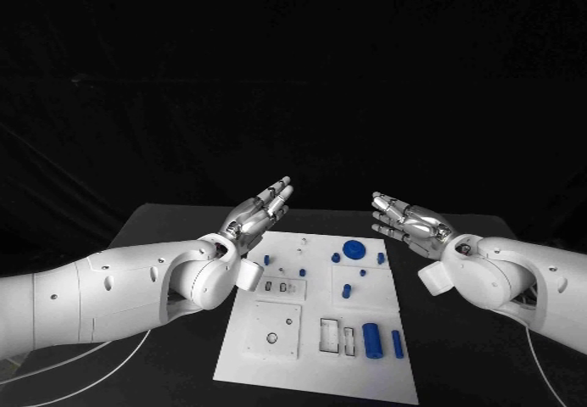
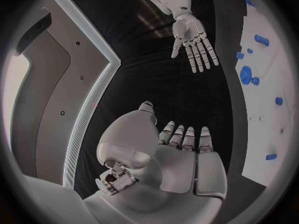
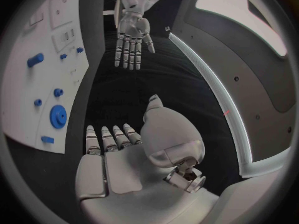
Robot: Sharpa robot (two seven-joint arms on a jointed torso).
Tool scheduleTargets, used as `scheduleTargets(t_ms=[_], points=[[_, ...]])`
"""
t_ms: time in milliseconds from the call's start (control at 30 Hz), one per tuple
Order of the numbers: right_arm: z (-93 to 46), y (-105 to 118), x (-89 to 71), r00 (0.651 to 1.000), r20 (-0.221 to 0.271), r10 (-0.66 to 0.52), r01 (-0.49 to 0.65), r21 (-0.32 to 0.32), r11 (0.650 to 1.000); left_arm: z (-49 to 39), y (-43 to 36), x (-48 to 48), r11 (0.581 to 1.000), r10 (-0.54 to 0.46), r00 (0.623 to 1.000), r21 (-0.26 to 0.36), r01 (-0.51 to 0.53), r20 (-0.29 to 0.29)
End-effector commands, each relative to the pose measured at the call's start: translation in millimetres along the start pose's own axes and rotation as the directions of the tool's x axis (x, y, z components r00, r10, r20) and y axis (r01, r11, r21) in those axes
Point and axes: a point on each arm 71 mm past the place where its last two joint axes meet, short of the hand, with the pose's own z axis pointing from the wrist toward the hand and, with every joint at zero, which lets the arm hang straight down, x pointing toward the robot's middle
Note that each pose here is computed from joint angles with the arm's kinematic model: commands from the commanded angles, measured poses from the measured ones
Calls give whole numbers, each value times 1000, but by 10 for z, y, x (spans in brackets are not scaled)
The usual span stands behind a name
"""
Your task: Assemble the parts on the task board
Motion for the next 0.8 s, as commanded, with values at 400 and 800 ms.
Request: scheduleTargets(t_ms=[400,800], points=[[90,450,83,422,186,-888,902,-181,391,-145,-112,-152,988,112,993,102,-114,31],[165,1004,438,50,255,-966,961,-276,-23,-376,-457,-302,969,166,986,181,-168,27]])
